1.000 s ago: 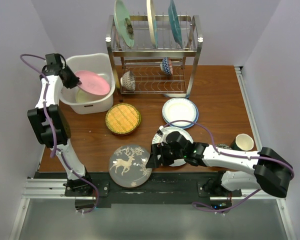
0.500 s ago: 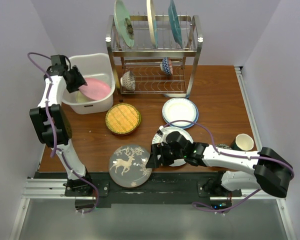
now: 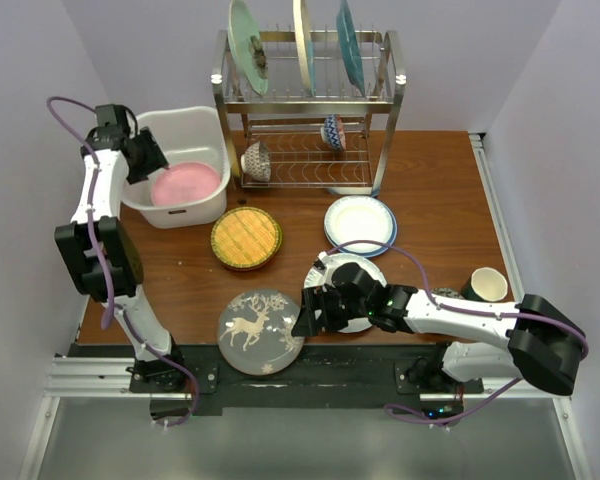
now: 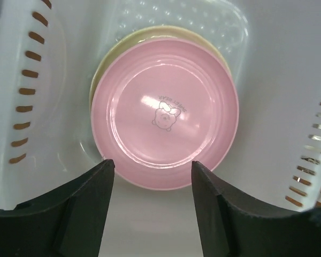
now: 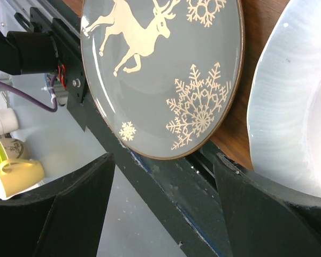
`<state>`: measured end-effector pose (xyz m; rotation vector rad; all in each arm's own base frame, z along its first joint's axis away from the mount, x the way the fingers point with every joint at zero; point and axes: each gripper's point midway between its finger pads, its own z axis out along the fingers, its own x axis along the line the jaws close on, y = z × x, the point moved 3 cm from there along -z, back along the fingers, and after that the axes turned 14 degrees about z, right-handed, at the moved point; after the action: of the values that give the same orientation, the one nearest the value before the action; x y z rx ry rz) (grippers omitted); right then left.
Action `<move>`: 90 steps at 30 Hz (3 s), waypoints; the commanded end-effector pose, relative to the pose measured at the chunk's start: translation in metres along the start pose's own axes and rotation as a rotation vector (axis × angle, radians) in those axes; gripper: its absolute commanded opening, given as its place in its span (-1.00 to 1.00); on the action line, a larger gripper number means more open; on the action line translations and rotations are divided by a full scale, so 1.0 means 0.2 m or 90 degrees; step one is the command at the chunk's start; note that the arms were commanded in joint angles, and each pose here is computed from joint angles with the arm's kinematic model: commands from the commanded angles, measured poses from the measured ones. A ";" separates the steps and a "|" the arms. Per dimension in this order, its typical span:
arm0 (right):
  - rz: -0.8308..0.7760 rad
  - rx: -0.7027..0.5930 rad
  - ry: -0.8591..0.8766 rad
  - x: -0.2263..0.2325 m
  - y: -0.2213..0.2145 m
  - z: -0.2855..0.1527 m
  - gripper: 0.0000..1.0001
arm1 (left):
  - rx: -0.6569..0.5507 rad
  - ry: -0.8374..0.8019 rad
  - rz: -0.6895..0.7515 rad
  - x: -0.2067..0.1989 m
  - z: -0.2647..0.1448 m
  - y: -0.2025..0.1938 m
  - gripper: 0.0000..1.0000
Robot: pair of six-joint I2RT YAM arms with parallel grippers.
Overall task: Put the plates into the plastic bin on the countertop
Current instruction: Place the plate in the plastic bin, then pick up the plate from the corner of the board.
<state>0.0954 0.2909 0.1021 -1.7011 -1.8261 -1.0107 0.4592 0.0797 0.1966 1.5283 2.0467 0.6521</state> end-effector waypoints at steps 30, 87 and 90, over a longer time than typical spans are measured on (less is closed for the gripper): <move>0.025 0.005 0.088 0.14 -0.01 -0.05 0.54 | -0.005 -0.209 0.046 -0.31 -0.79 -0.75 0.70; 0.138 0.134 0.001 -0.08 -0.18 0.21 0.18 | 0.266 -0.229 0.079 -0.44 -0.54 -1.60 0.59; 0.130 0.134 -0.002 -0.07 -0.17 0.22 0.17 | 0.277 -0.226 0.083 -0.44 -0.55 -1.64 0.59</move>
<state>0.0677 0.3169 0.0647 -1.6738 -1.6151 -0.7370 0.1713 -0.0949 0.0801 1.8918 1.8765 -0.0614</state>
